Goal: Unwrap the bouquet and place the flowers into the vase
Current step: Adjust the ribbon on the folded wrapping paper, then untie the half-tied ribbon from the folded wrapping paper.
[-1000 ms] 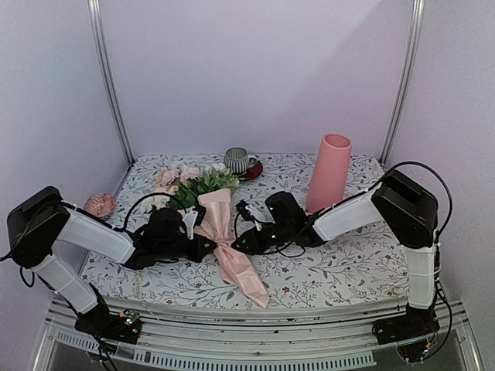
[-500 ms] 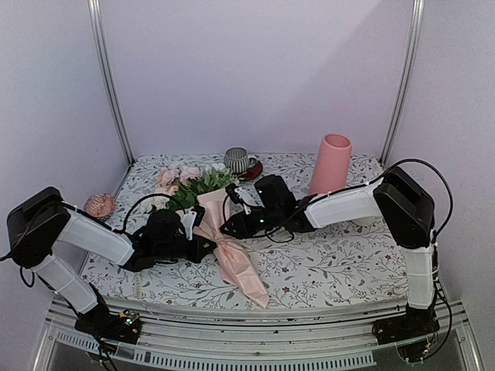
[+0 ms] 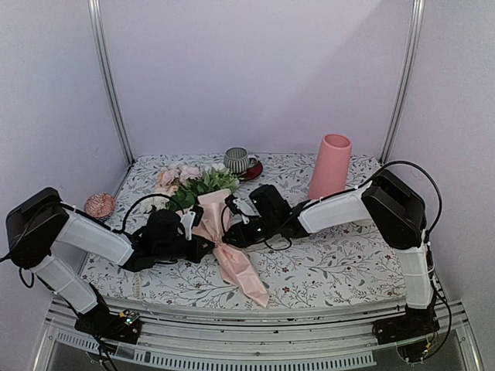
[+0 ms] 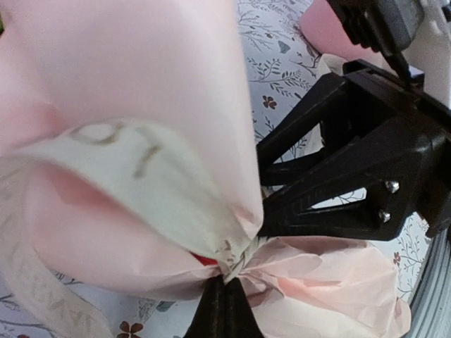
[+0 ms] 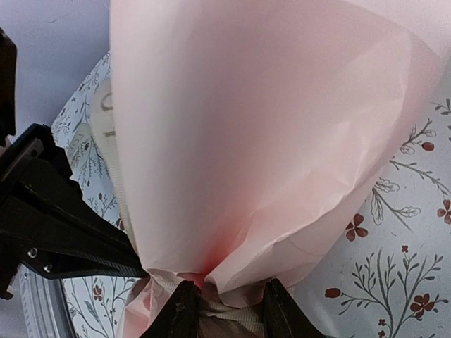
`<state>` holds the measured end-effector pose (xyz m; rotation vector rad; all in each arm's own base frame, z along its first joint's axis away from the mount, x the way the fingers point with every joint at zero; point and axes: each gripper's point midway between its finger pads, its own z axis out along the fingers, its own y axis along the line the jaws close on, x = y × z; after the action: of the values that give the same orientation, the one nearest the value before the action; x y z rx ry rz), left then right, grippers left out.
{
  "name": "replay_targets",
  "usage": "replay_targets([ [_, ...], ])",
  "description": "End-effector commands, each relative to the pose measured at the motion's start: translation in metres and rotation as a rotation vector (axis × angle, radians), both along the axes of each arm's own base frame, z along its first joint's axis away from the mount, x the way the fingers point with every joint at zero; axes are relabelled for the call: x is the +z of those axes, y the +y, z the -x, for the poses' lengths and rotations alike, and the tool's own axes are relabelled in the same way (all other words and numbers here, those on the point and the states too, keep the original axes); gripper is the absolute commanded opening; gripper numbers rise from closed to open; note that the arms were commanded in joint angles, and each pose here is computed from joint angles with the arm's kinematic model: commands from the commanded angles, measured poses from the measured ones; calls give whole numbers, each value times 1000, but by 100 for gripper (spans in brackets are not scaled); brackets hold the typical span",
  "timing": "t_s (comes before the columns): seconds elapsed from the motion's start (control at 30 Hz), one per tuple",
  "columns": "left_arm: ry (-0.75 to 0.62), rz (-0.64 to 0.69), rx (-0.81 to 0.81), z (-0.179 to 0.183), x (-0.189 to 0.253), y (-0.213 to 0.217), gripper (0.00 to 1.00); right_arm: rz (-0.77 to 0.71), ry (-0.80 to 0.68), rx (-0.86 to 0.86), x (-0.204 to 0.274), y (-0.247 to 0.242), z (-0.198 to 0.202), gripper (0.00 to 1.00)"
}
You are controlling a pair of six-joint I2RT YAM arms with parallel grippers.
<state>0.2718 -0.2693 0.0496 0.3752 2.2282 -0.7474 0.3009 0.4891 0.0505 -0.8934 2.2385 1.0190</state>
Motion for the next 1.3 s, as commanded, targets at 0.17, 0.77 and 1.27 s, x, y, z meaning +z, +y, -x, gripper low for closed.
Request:
replay_targets([
  [0.17,-24,-74,164,-11,4,31,0,179,-82,-159,-13,-57,-2,33],
  [0.77,-101,22,-38,5,35,-1,17,-64,-405,-185,100,-64,-13,38],
  [1.27,-276,39,-30,12,86,11,37,-227,-693,-254,160,-95,-7,46],
])
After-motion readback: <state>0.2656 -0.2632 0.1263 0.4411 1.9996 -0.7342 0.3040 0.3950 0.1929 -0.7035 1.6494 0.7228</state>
